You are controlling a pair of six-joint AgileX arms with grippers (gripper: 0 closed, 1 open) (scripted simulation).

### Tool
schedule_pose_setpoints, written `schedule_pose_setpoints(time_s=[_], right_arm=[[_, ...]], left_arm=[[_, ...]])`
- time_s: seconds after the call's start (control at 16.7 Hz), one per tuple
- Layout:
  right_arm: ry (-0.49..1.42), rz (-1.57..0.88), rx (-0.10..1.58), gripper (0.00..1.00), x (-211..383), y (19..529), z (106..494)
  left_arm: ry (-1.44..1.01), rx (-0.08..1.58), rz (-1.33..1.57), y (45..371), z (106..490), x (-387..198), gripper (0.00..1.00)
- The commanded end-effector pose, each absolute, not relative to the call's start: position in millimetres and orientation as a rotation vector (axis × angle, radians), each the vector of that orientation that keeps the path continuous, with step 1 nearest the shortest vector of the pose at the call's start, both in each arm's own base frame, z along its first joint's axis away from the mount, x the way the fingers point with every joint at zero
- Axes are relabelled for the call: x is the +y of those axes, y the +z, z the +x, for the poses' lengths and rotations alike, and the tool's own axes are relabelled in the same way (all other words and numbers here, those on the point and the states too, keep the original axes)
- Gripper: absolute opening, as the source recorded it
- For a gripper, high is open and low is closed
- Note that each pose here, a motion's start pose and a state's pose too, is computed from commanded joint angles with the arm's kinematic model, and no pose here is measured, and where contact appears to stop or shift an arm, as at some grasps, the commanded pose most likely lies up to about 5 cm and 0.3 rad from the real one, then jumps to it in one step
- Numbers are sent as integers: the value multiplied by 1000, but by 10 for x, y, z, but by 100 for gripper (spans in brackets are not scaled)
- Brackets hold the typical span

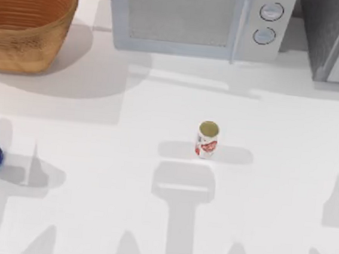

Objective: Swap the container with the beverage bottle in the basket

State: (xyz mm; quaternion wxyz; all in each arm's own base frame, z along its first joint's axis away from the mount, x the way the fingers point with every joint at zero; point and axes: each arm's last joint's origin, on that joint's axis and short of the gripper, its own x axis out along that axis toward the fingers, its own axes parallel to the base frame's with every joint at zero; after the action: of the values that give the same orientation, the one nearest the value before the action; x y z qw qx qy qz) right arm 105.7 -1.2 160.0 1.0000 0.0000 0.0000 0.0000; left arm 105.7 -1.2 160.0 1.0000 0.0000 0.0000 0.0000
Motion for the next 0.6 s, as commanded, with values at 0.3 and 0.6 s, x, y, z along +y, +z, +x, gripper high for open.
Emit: schedule_pose_setpoints(time_s=[0.3,0.6], right_arm=[[0,0,0,100,-12,1600,1057],[0,0,0,100,-12,1600,1057]], left_arm=[[-3,7,0,1595,1065,-13,100],[10,75,4,1480,1179,14,100]])
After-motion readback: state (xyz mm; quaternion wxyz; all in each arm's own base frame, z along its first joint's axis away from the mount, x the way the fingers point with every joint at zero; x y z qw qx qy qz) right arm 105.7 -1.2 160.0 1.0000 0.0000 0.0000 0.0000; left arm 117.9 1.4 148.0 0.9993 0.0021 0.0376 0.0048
